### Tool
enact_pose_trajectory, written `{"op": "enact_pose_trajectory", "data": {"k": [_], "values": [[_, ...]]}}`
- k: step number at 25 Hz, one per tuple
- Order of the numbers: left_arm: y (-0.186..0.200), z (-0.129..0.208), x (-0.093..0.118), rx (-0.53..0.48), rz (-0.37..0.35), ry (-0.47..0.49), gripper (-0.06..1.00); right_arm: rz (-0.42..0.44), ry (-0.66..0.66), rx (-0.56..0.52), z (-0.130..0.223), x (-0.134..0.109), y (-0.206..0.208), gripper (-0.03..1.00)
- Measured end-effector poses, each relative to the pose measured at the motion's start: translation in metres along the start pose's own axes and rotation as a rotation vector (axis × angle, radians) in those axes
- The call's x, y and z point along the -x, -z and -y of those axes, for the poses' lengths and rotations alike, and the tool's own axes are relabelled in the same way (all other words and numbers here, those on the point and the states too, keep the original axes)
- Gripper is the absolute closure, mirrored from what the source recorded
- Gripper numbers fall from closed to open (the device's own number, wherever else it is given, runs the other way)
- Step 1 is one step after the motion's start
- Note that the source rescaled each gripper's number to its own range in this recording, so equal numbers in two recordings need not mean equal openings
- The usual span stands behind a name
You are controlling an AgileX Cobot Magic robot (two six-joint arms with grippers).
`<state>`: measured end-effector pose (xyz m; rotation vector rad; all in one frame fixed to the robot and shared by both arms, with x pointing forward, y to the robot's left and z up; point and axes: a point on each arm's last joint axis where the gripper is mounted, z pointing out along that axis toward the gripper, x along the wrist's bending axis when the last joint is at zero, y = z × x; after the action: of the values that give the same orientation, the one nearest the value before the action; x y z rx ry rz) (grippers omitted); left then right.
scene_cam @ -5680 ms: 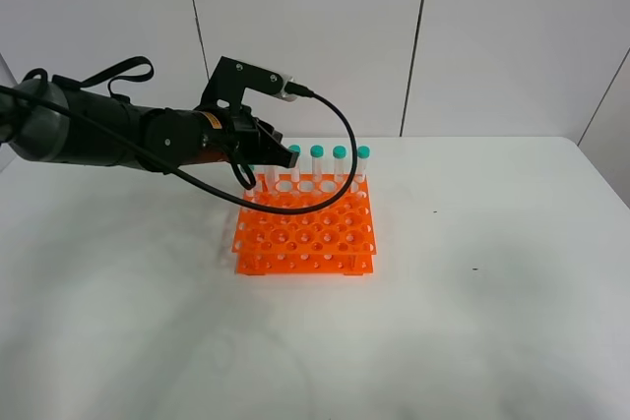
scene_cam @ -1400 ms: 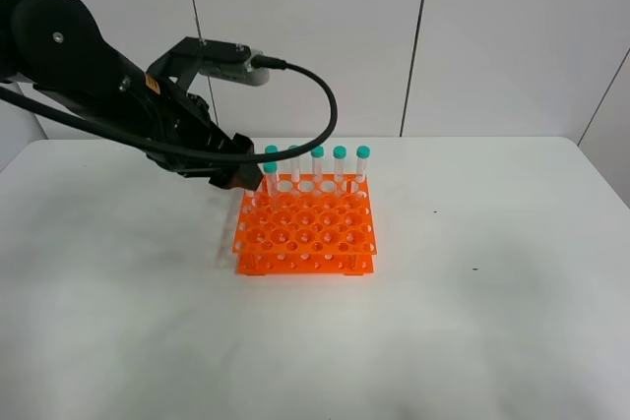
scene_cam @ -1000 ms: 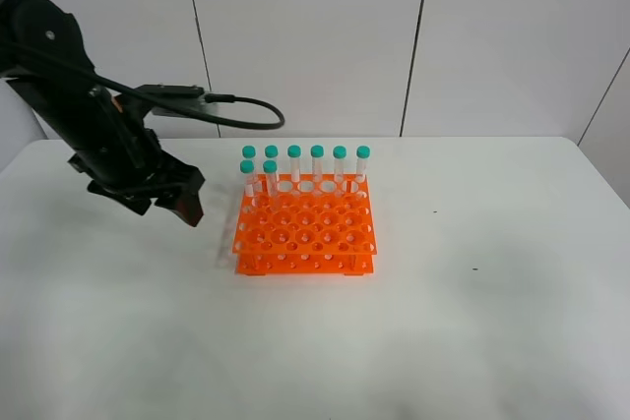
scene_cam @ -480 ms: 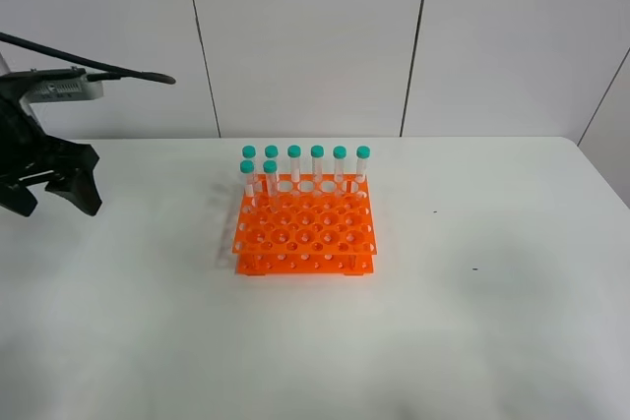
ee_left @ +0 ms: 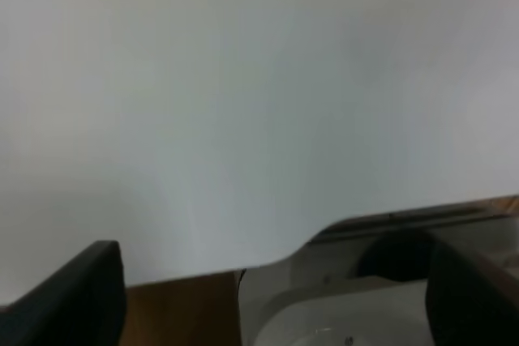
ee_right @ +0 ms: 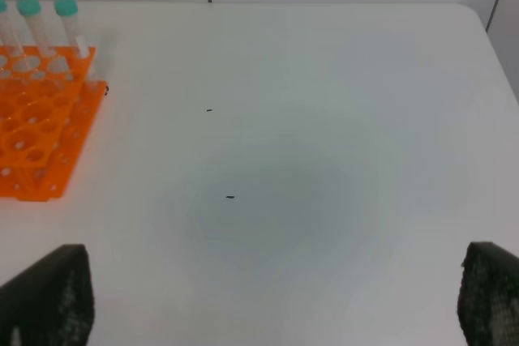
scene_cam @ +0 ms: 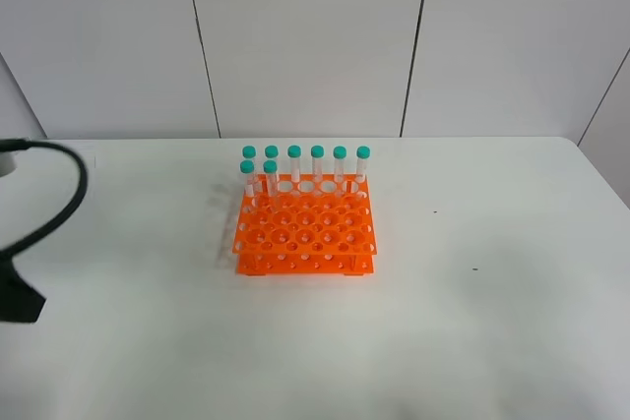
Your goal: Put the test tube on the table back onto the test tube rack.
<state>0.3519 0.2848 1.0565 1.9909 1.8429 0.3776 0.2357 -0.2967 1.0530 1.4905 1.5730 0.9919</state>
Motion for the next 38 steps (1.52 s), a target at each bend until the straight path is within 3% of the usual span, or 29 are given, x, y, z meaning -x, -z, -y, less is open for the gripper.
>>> {"op": "enact_pose_trajectory", "data": {"k": [5,12,29,38], "values": [[0.02,0.051,-0.007,0.22,-0.061,-0.01,0.0,0.0,0.0,0.0,0.0,0.0,0.0,-0.03],[0.036,0.083,-0.006,0.433,-0.047,-0.015,0.0,0.0,0.0,0.0,0.0,0.0,0.0,-0.03],[0.038,0.086,-0.008,0.461,-0.094,0.039,0.0,0.0,0.0,0.0,0.0,0.0,0.0,-0.03],[0.051,0.107,-0.006,0.624,-0.092,0.031,0.0,0.0,0.0,0.0,0.0,0.0,0.0,-0.03]]}}
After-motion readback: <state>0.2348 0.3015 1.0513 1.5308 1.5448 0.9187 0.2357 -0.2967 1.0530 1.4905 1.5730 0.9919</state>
